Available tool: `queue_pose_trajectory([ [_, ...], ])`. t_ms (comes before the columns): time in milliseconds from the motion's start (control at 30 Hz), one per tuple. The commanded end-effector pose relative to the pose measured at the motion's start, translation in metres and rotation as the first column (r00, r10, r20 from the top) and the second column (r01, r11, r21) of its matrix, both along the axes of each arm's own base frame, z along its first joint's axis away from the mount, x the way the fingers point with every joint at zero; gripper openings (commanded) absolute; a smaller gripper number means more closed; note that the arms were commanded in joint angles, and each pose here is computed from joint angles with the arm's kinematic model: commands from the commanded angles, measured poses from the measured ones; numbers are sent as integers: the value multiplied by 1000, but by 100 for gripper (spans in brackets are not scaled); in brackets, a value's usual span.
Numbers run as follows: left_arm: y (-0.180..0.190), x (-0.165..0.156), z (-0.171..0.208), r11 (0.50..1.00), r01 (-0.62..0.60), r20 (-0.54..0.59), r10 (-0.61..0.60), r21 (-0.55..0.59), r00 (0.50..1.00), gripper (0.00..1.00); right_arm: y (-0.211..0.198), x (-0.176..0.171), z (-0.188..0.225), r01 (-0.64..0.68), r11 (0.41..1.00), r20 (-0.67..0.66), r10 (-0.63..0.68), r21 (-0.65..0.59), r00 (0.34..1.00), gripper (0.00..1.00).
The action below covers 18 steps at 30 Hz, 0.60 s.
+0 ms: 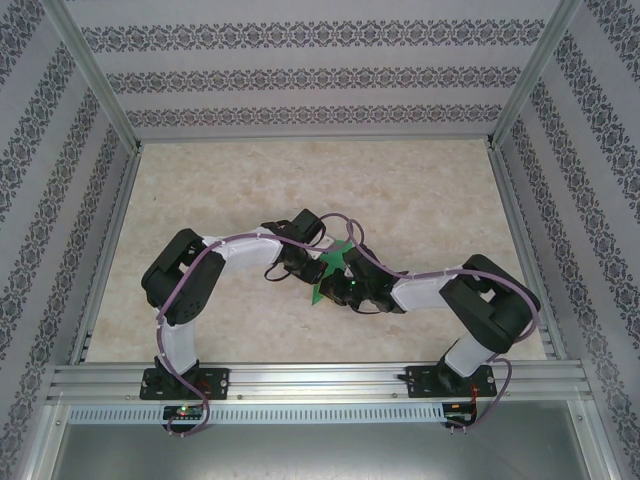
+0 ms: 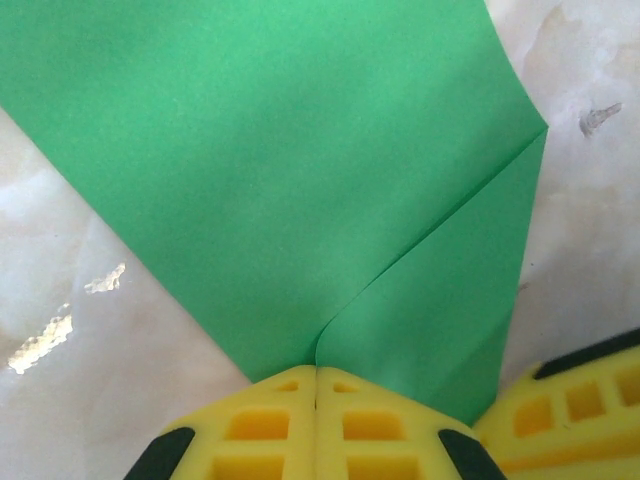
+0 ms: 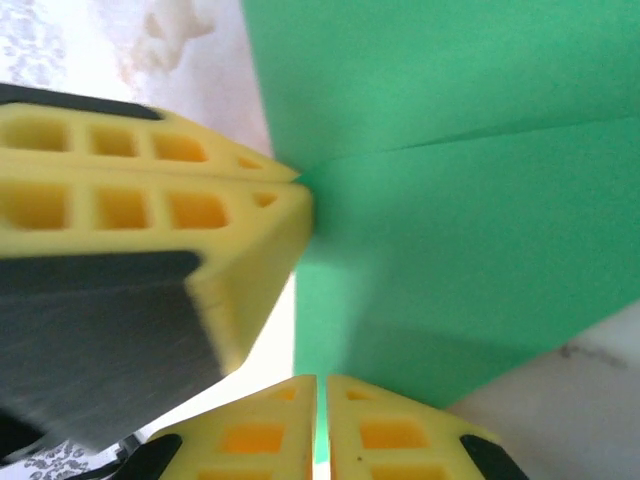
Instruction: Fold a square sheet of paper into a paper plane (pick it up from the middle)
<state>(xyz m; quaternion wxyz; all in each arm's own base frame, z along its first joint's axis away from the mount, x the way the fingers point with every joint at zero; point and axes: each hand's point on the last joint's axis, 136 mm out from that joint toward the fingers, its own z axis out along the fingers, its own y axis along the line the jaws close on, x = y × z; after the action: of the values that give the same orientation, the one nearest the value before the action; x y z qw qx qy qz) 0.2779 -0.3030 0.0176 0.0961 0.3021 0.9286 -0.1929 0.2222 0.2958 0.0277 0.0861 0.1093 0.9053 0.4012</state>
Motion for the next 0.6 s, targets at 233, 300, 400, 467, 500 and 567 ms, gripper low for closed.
queue_pose_trajectory([
  [233, 26, -10, -31, 992, 12, -54, -5, 126, 999, 0, 24, -8, 8, -17, 997, 34, 14, 70, 999, 11],
  [300, 26, -9, -31, 992, 12, -55, -5, 125, 998, 0, 29, -8, 2, -27, 997, 26, 25, 69, 999, 11],
  [400, 26, -9, -32, 993, 12, -58, -5, 121, 998, 0, 27, -6, -10, -14, 999, 4, 14, 36, 1000, 10],
  [467, 26, -8, -32, 993, 11, -60, -4, 119, 998, 0, 23, -6, -19, -6, 1000, -22, 7, 6, 1000, 10],
  [500, 26, -8, -32, 993, 10, -59, -3, 120, 998, 0, 24, -6, -21, -7, 1000, -28, 7, 6, 1000, 10],
  [567, 27, -8, -33, 993, 8, -63, -1, 120, 998, 0, 21, -7, -25, -4, 1000, -51, 4, -12, 999, 10],
])
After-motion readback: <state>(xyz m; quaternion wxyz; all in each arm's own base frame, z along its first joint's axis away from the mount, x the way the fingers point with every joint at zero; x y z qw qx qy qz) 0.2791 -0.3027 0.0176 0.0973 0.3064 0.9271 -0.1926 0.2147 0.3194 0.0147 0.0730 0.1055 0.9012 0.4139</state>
